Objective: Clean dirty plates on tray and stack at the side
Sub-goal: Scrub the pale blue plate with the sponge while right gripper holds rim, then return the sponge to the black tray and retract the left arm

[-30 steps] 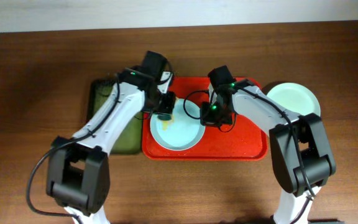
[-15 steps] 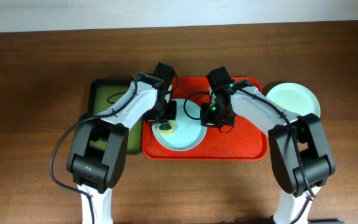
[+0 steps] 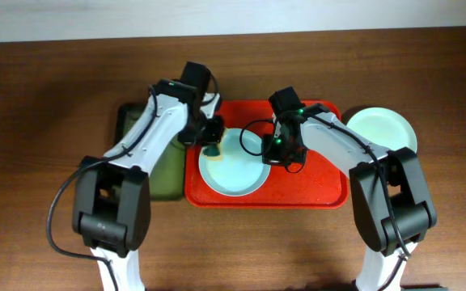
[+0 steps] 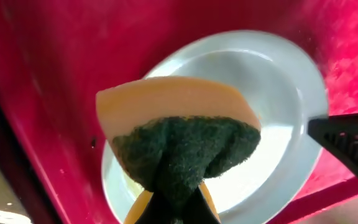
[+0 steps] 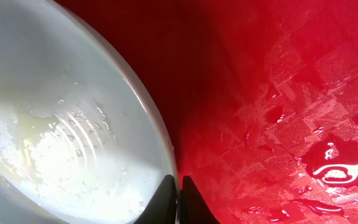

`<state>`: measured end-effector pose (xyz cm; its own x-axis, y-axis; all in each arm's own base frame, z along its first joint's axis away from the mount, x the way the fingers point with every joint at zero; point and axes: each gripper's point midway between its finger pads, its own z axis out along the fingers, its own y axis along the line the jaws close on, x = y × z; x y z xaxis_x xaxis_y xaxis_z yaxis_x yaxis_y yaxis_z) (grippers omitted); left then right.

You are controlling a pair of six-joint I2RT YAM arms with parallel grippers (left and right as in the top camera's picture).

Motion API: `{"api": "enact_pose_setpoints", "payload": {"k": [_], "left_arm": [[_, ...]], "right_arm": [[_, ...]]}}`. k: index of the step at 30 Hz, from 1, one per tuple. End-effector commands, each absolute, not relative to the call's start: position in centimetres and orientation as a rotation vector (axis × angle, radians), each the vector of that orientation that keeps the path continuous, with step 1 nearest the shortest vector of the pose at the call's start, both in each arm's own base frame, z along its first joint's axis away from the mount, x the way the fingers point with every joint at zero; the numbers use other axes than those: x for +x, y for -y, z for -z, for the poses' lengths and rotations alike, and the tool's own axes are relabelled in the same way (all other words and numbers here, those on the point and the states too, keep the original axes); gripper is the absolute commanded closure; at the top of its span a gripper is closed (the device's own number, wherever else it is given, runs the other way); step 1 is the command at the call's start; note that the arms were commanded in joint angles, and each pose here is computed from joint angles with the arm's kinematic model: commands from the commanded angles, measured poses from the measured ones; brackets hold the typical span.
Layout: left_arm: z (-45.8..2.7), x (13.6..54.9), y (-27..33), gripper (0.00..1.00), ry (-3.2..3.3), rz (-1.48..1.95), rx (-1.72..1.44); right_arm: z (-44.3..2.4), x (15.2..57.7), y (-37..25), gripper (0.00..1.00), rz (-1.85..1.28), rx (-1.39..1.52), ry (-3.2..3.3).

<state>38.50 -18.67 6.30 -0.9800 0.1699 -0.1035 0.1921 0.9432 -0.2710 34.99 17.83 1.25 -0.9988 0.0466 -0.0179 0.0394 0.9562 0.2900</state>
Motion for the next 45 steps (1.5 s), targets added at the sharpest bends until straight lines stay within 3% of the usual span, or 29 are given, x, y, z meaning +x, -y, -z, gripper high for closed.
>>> {"api": "enact_pose_setpoints", "payload": {"k": [1, 9, 15, 20, 24, 33, 35, 38, 40, 42, 45], "left_arm": [[-5.3, 37.7, 18.9, 1.0, -3.029, 0.296, 0.266], [-0.6, 37.0, 18.3, 1.0, -3.012, 0.208, 0.116], [-0.5, 35.3, 19.7, 1.0, -3.077, 0.354, 0.129], [-2.5, 35.0, 23.0, 1.0, -3.06, 0.666, 0.173], [-8.3, 38.9, 18.7, 1.0, -2.997, 0.274, 0.103], [0.4, 35.7, 18.4, 1.0, -3.106, 0.154, 0.146], [1.8, 34.3, 19.6, 1.0, -3.183, 0.273, 0.146], [-0.9, 31.8, 26.0, 1.0, -3.144, 0.947, 0.364], [-3.1, 32.8, 27.1, 1.0, -3.076, 1.114, 0.371], [-5.9, 35.6, 25.9, 1.0, -3.0, 1.087, 0.326], [-10.7, 39.2, 17.4, 1.0, -3.005, 0.5, 0.17]], "right_arm": [[-1.1, 34.7, -17.9, 0.95, -0.436, 0.068, -3.087], [-1.1, 34.7, -17.9, 0.95, -0.435, 0.068, -3.087], [-1.1, 34.7, -17.9, 0.96, -0.436, 0.067, -3.087], [-1.1, 34.7, -17.9, 0.96, -0.436, 0.067, -3.086], [-1.1, 34.7, -17.9, 0.96, -0.435, 0.067, -3.087], [-1.1, 34.7, -17.9, 0.96, -0.436, 0.067, -3.087], [-1.1, 34.7, -17.9, 0.96, -0.436, 0.067, -3.087], [-1.1, 34.7, -17.9, 0.95, -0.436, 0.067, -3.087], [-1.1, 34.7, -17.9, 0.95, -0.435, 0.062, -3.086], [-1.1, 34.7, -17.9, 0.95, -0.435, 0.062, -3.087], [-1.1, 34.7, -17.9, 0.95, -0.436, 0.062, -3.086]]}}
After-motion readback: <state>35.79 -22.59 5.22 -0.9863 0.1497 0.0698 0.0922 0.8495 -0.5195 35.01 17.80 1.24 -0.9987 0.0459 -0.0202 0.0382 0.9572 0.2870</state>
